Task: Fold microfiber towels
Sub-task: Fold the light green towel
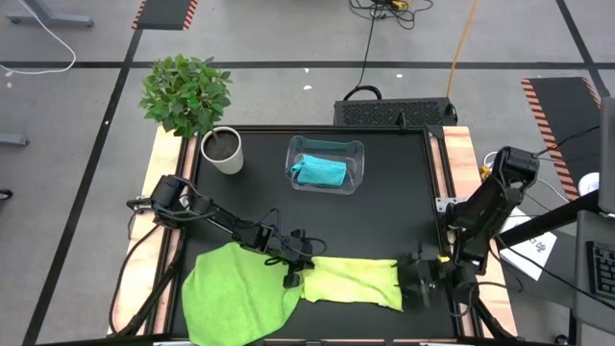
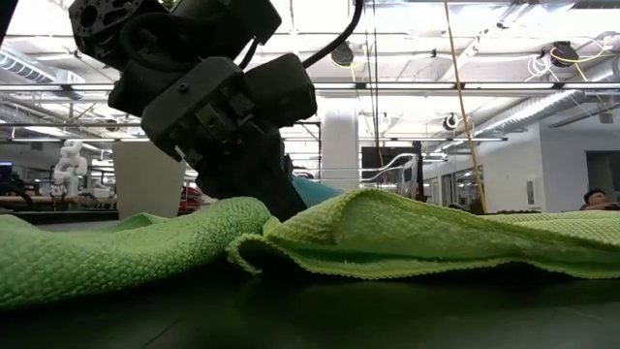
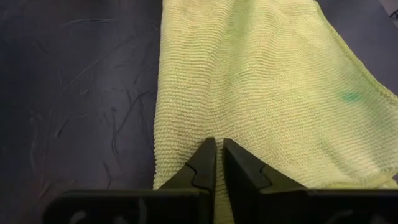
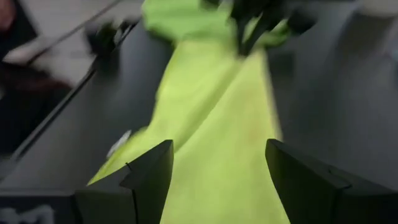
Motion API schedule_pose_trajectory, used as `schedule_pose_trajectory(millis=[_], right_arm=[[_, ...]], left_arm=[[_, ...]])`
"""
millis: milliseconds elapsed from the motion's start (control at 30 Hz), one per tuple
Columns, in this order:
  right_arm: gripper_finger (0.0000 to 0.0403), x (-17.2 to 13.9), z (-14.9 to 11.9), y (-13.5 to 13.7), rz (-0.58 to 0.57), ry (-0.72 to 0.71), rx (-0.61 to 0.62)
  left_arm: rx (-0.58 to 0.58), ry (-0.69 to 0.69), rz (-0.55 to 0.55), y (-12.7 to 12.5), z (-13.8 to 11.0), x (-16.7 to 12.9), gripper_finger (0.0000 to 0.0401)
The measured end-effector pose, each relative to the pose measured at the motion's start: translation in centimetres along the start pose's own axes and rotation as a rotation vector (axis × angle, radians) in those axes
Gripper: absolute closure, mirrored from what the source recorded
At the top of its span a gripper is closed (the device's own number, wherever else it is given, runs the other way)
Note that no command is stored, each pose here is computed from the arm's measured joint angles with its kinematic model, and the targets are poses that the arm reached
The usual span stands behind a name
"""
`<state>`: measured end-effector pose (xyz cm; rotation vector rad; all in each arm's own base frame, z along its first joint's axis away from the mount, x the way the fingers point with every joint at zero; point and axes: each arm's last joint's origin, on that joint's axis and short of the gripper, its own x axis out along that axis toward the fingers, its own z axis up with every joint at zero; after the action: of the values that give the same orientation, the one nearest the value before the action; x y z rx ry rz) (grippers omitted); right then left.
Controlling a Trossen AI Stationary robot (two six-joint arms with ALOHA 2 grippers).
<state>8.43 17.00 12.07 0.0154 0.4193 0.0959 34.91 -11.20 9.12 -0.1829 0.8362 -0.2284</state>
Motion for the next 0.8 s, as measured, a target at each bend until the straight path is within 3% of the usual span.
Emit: schedule_pose_trajectory(millis=[167,500,800], right_arm=[[0.0154,-0.2,0.9,-0.4,-0.108,-0.121,0.012],[0.0154,1.4,1.9,-1.3,-0.18,-0.102,-0.106],[0.0154,2.3,4.1,-2.2,-0.228,-0.147,-0.163]], left_arm=[[0.04,-0.016,0.018,0.0,0.1,0.0,0.037],[0.216,-0.061,0.021,-0.1,0.7,-0.3,0.037],[0.364,-0.2,0.0,-1.3,3.3,-3.2,0.037]])
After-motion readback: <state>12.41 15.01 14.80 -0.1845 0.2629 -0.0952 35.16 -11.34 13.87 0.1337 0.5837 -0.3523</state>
